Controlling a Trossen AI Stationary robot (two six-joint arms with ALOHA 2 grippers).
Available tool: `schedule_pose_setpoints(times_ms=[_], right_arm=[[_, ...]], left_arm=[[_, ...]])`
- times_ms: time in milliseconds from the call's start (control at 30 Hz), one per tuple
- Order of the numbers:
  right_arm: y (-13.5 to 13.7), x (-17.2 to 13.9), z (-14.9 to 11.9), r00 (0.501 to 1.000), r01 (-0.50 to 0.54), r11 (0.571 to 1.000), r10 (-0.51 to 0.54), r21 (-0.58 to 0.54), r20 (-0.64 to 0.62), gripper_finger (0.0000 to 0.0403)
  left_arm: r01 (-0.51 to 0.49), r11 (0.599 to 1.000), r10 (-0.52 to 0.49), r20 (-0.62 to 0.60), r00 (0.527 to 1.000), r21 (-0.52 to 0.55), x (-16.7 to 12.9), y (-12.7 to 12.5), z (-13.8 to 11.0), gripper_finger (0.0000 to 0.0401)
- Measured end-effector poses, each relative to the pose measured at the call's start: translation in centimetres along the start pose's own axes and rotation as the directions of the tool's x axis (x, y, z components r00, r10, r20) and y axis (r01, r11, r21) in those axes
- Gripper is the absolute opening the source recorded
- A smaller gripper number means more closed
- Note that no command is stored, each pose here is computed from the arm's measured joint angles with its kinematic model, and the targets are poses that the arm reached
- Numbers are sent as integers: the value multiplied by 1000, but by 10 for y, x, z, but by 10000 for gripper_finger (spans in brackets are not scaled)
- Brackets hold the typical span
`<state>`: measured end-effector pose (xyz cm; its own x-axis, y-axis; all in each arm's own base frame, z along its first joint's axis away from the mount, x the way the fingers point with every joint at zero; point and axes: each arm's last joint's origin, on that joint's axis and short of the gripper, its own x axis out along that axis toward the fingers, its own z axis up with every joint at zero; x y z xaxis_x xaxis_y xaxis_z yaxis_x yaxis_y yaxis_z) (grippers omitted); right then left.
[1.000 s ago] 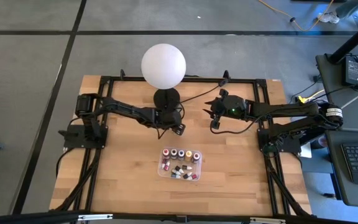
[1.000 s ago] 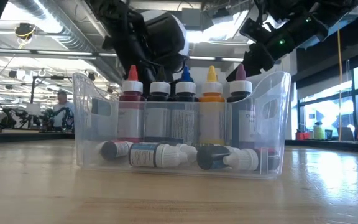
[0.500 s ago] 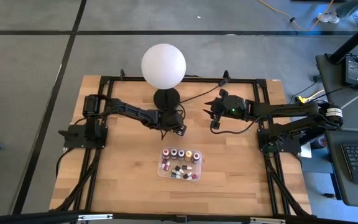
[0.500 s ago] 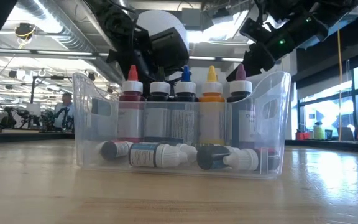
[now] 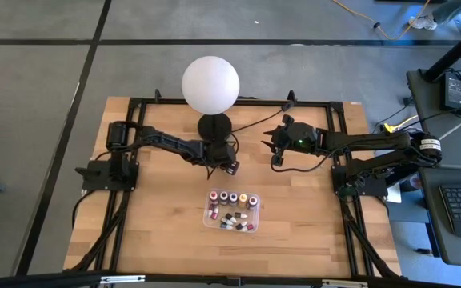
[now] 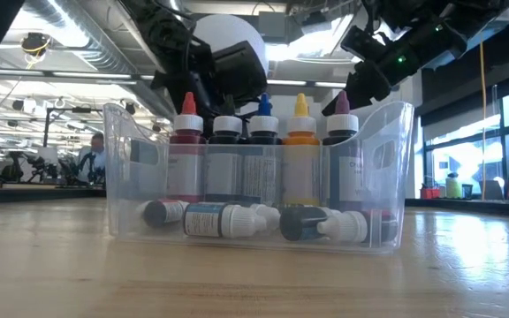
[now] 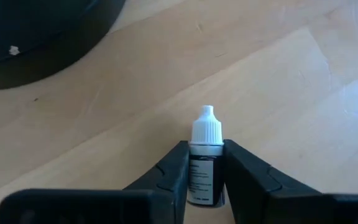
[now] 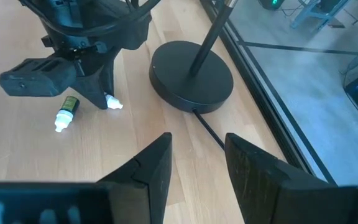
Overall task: Pick & Place food coloring
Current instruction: Put the small red food coloring bottle into the transparent bin
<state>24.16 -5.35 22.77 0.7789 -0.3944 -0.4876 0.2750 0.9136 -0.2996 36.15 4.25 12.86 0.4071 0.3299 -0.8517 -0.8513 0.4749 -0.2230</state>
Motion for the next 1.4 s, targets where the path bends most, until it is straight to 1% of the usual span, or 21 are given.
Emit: schedule_pose_setpoints(times_ms=[167,267,367,500,567,600,667,800,867,900,1000,1067,1233,1333,1400], right_arm=[[0,0,0,1000,0,1000,0,-1,-1,152],[0,0,0,1000,-1,1000,1,-2,-4,152],[0,0,0,1000,-1,1000,1,-3,-4,152],[0,0,0,1000,-1,1000,1,-4,-2,152],[0,0,0,1000,0,1000,0,-3,1,152],[0,0,0,1000,0,1000,0,-4,2,152],[0,0,0,1000,0,1000,0,-4,2,152],[0,0,0,1000,0,1000,0,-5,2,152],[0,0,0,1000,0,1000,0,-5,2,152],[0,0,0,1000,0,1000,0,-6,2,152],[0,0,0,1000,0,1000,0,-6,1,152],[0,0,0,1000,0,1000,0,-6,1,152],[0,0,0,1000,0,1000,0,-6,0,152],[0,0,0,1000,0,1000,0,-6,0,152],[0,0,0,1000,-7,1000,7,-6,1,152]], left_arm=[[11,1000,-11,-27,1000,19,-14,1,2,76],[6,1000,-6,-18,1000,20,-31,4,8,81],[35,998,-36,12,999,43,-56,5,16,81],[124,987,-133,84,988,104,-98,7,30,77],[198,969,-216,115,970,149,-121,7,35,77],[240,953,-264,123,957,183,-132,6,36,78],[338,901,-378,113,919,271,-154,2,34,81],[503,779,-566,73,821,375,-184,-13,20,83],[543,726,-621,61,782,422,-193,-22,10,81],[552,706,-635,53,771,444,-197,-26,3,80],[556,664,-639,-9,769,500,-197,-37,-21,79],[553,646,-626,-48,778,527,-194,-44,-37,80],[524,627,-579,-106,809,577,-178,-59,-71,84],[516,619,-544,-151,826,592,-166,-65,-89,85],[512,621,-524,-171,835,593,-157,-68,-99,85]])
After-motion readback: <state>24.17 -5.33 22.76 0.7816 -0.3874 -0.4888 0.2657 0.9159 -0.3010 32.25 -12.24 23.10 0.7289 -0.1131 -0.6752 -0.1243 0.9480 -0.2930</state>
